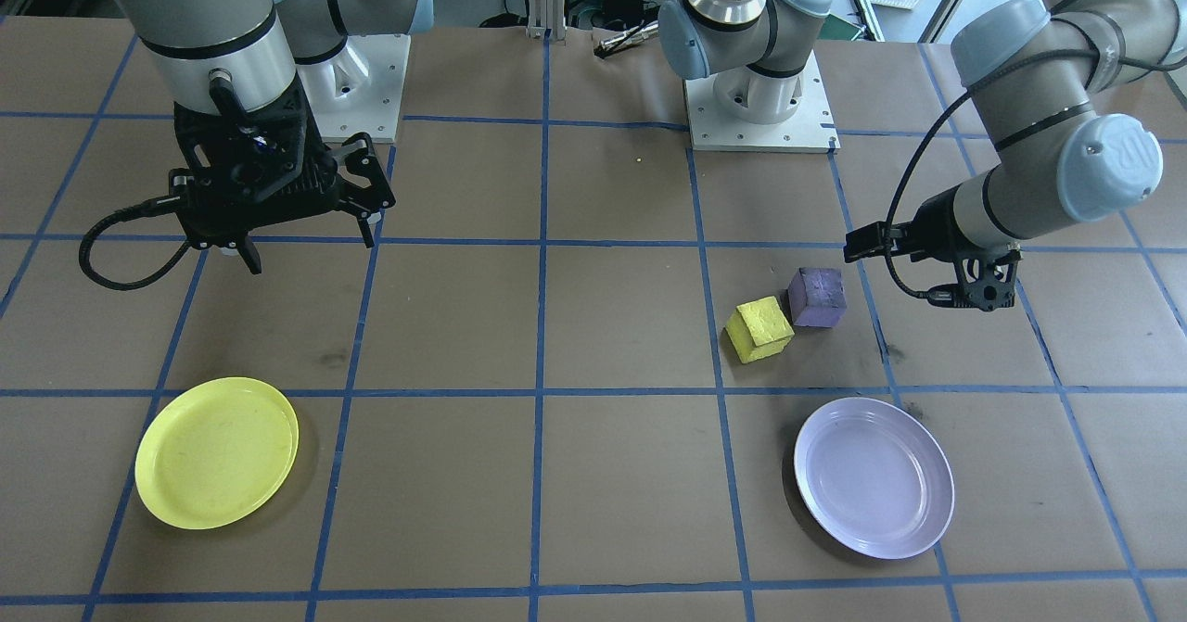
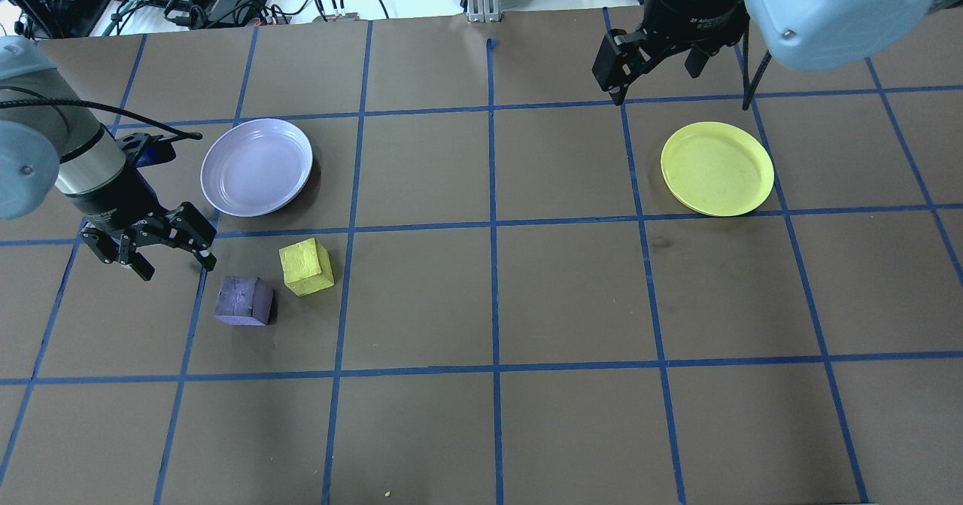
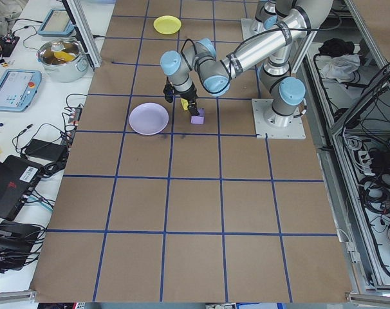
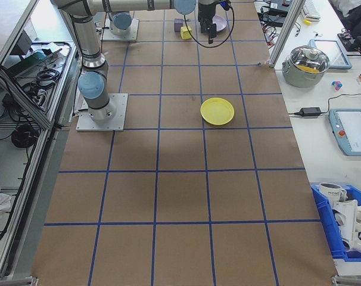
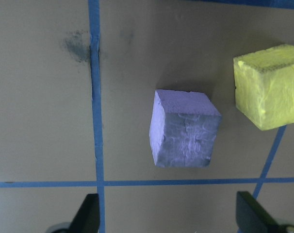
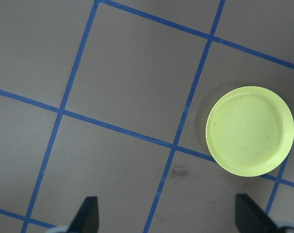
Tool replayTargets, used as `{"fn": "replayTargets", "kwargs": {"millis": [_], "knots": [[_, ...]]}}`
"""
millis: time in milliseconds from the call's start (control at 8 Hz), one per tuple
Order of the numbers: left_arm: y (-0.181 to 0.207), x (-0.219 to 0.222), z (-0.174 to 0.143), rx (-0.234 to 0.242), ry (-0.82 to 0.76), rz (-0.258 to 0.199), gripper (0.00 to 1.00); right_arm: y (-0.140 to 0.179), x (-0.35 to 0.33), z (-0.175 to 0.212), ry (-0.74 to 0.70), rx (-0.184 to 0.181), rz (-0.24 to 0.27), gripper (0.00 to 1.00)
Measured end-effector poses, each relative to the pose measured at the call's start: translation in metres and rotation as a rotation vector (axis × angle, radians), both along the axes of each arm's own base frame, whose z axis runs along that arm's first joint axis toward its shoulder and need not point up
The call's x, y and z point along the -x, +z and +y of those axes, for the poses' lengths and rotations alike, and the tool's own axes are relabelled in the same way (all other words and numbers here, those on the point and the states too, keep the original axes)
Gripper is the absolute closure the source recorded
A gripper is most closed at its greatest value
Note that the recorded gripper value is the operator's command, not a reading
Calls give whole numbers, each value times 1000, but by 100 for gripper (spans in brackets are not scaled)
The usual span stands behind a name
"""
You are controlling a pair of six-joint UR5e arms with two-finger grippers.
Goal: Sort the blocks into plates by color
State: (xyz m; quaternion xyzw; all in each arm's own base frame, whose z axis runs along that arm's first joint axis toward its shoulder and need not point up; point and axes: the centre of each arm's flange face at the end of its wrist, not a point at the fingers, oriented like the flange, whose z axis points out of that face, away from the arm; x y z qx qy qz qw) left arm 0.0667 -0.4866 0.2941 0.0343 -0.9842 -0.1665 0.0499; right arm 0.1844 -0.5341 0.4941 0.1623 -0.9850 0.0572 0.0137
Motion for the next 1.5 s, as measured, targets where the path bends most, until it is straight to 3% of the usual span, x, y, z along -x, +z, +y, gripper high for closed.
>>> {"fn": "replayTargets", "kwargs": {"millis": [625, 1000, 1500], "knots": [[-50, 12, 8, -64, -7, 30, 1, -1, 0, 1, 0, -8, 1, 0], [-62, 43, 3, -57, -87, 27, 0, -1, -1, 1, 1, -8, -1, 0], [-84, 50, -4, -40, -174, 47, 0, 0, -2, 0, 2, 2, -11, 0]]}}
